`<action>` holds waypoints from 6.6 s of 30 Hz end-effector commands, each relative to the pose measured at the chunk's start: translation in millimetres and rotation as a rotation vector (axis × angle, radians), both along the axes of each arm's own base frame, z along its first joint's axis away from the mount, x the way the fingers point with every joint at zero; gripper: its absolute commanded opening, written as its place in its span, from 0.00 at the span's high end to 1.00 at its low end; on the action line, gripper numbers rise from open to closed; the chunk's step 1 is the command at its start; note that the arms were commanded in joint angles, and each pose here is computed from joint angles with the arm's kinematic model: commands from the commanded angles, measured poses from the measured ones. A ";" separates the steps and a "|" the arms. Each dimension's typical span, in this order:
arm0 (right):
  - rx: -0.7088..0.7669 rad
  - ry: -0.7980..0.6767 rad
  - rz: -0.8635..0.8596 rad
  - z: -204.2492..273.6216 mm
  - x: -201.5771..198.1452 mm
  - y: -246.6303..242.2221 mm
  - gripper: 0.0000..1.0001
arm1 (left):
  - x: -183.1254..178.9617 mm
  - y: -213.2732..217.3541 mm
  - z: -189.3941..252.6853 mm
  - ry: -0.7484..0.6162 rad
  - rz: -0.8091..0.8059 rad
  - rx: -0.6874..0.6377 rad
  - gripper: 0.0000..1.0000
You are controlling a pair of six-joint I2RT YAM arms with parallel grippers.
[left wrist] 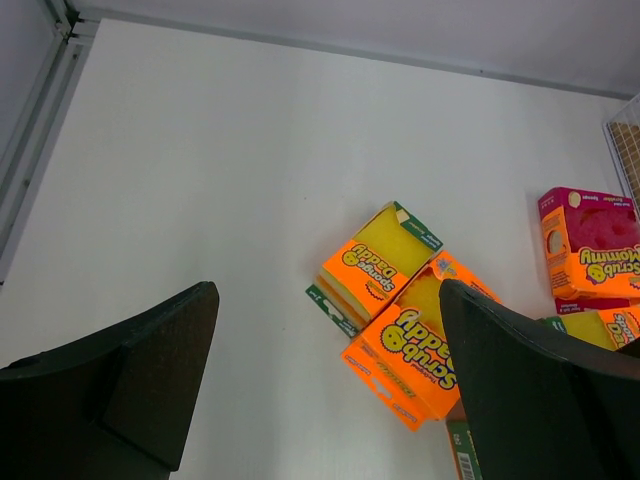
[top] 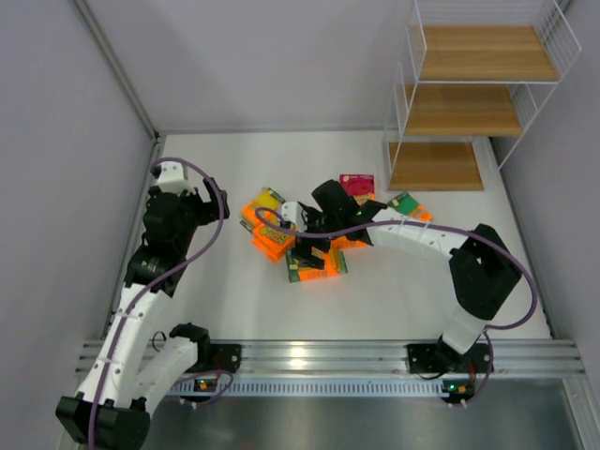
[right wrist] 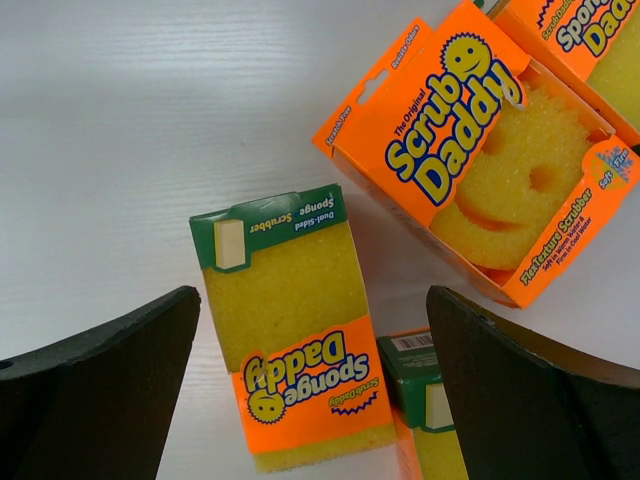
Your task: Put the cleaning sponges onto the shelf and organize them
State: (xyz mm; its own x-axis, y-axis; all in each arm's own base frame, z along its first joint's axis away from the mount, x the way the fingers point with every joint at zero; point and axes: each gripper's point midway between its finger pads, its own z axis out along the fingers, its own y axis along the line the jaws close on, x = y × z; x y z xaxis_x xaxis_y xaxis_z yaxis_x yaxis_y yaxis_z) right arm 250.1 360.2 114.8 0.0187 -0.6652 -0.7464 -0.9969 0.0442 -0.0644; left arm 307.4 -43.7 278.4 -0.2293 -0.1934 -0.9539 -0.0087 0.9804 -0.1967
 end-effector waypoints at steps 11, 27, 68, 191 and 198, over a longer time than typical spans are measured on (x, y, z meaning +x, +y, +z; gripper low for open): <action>0.011 0.008 0.063 -6.3 -3.0 3.6 0.00 | 5.3 2.3 -6.1 0.012 0.004 0.032 0.02; -0.043 0.071 0.032 -37.6 -0.2 5.4 0.00 | 7.4 1.9 -10.2 0.026 0.001 0.042 0.02; 0.795 -0.963 -1.417 517.8 143.6 -293.7 0.39 | -2.7 18.9 11.4 -0.040 0.108 -0.006 0.02; 0.871 -0.699 -1.232 418.4 344.0 -392.1 1.00 | 23.8 33.4 -18.1 0.057 0.176 0.122 0.02; 0.811 -0.731 -1.239 404.0 360.3 -364.5 0.93 | 30.3 32.3 -24.6 0.073 0.168 0.134 0.02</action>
